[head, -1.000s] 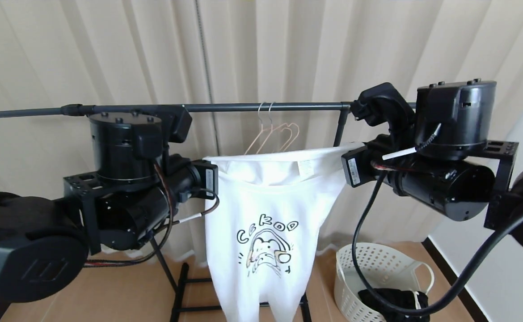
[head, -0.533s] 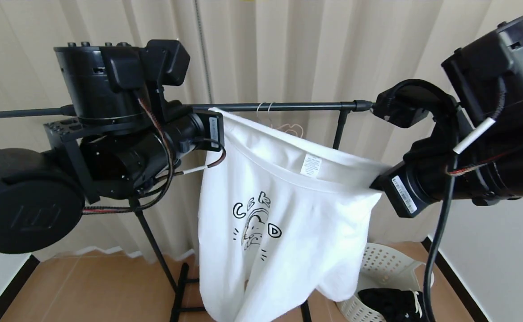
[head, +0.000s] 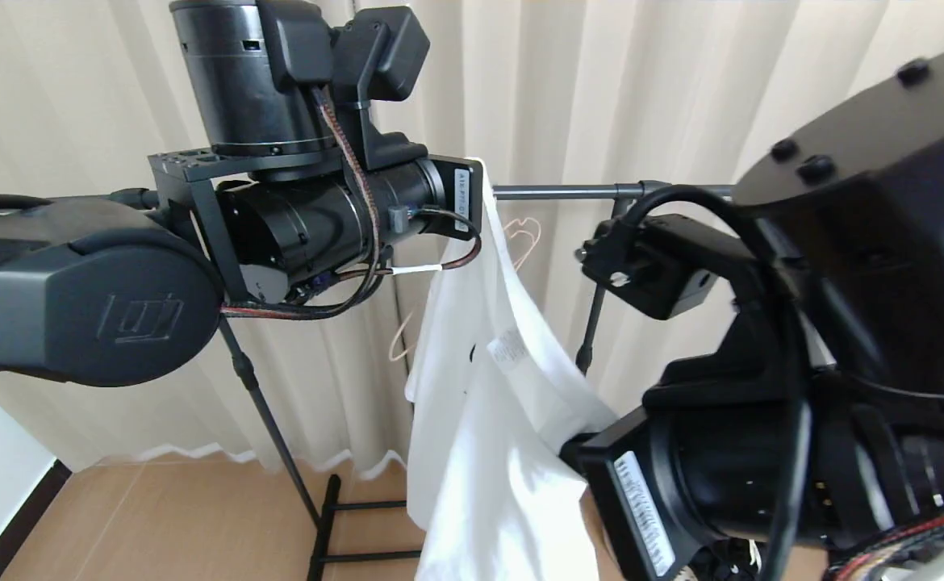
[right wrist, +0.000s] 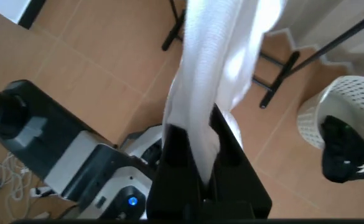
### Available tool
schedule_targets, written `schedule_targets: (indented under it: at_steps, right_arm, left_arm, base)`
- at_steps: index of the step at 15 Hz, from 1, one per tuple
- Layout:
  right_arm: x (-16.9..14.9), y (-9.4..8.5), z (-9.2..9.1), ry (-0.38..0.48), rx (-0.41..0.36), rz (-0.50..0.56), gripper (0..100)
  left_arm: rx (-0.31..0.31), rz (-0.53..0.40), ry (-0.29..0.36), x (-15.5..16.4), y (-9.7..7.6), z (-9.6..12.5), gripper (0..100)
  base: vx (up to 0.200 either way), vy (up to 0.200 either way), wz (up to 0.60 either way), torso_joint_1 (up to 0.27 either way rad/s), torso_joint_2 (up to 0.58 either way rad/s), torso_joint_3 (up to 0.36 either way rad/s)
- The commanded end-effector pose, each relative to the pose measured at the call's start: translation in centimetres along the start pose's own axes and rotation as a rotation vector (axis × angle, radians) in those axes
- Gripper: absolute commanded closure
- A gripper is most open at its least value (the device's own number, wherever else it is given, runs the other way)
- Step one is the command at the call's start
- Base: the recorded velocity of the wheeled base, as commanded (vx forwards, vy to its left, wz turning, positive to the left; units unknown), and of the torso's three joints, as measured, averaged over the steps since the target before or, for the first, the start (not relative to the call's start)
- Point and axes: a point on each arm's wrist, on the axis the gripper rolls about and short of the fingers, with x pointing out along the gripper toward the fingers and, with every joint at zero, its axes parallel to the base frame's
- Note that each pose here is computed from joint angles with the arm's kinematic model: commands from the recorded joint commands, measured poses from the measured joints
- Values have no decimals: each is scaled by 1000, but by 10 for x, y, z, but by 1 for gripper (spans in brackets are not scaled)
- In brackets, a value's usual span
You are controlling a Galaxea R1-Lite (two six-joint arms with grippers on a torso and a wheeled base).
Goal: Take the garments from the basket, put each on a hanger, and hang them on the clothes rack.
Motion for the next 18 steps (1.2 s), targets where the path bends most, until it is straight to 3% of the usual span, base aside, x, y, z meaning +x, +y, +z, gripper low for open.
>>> schedule_targets:
  at_steps: [1,3,4,7,9,11,12,13,14,18]
  right_arm:
    - [38,36,7,20,59,11,100]
    - [51,44,14,1,137,-13,100]
    - [49,41,13,-4,138,-35,100]
    - [22,10,14,-35,154,-66,100]
    - [6,-19,10,-42,106,-116,100]
    - [3,-67,-1,7,-48,-249,100]
    - [4,-75,1,14,-71,-280,100]
    - [9,-89,6,15,-88,-339,100]
    - [30,-102,23,-21,-86,-413,100]
    - [91,-115,73,-145,-64,-542,100]
  left_arm:
    - [0,-31,5,7,-9,-1,100]
    - [0,-32,14,12,-11,-4,100]
    - [1,-26,23,12,-9,-5,100]
    - [4,19,48,9,4,-3,100]
    - [5,55,61,0,12,3,100]
    - [11,120,107,-15,23,10,100]
    - [20,156,153,-22,26,10,100]
    - [23,168,169,-25,26,10,100]
    - [41,209,247,-36,27,7,100]
    - [87,216,434,-57,23,-14,100]
  base:
    - [0,0,0,0,0,0]
    - [0,0,0,0,0,0]
    - [0,0,0,0,0,0]
    - [0,0,0,0,0,0]
    - [0,0,0,0,0,0]
    - [0,0,0,0,0,0]
    - [0,0,0,0,0,0]
    - [0,0,0,0,0,0]
    - [0,0,0,0,0,0]
    - [0,0,0,0,0,0]
